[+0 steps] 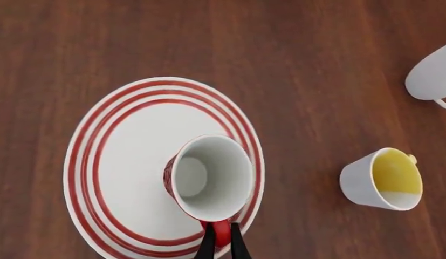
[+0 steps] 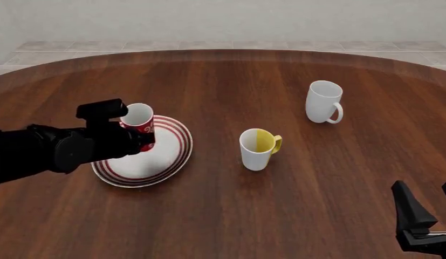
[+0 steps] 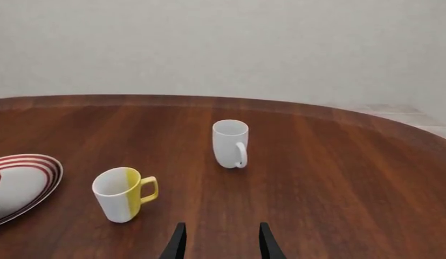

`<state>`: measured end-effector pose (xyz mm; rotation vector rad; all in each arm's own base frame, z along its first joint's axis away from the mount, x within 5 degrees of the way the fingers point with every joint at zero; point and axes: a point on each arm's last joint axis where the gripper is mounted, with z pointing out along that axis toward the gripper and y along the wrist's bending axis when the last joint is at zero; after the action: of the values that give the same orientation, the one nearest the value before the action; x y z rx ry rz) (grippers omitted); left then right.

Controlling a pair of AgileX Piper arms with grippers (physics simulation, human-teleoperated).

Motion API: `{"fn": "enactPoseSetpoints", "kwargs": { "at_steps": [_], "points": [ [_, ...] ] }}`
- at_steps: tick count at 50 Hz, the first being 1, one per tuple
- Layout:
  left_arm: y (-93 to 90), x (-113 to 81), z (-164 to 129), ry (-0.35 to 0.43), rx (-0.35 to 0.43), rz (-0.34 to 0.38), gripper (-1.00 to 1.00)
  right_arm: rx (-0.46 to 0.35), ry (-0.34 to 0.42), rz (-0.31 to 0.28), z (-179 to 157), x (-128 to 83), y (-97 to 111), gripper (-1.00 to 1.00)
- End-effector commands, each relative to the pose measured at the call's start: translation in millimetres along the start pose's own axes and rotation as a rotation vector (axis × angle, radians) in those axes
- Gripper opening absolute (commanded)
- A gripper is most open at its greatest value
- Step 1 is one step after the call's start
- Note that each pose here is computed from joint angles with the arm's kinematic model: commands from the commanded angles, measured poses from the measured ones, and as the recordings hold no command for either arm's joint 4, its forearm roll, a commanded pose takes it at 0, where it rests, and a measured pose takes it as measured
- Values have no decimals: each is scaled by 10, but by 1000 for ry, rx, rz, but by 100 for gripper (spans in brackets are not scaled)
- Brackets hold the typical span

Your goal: Pick up the red mug and put it on the plate

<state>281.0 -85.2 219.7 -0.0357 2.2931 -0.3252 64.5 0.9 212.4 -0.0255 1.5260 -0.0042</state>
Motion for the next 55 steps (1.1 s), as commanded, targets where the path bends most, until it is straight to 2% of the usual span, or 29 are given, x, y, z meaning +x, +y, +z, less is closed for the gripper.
{"fn": "enactPoseSetpoints", "kwargs": {
  "at_steps": [1,23,55],
  "points": [
    [53,-8,33,-2,-14,5,-100,-2,1,-4,3,0,1,100],
    [57,62,124,18,-16,-30,-100,-4,2,-8,2,1,3,100],
    [113,115,218,37,-32,-40,-100,-4,2,-7,1,1,2,100]
  ]
}}
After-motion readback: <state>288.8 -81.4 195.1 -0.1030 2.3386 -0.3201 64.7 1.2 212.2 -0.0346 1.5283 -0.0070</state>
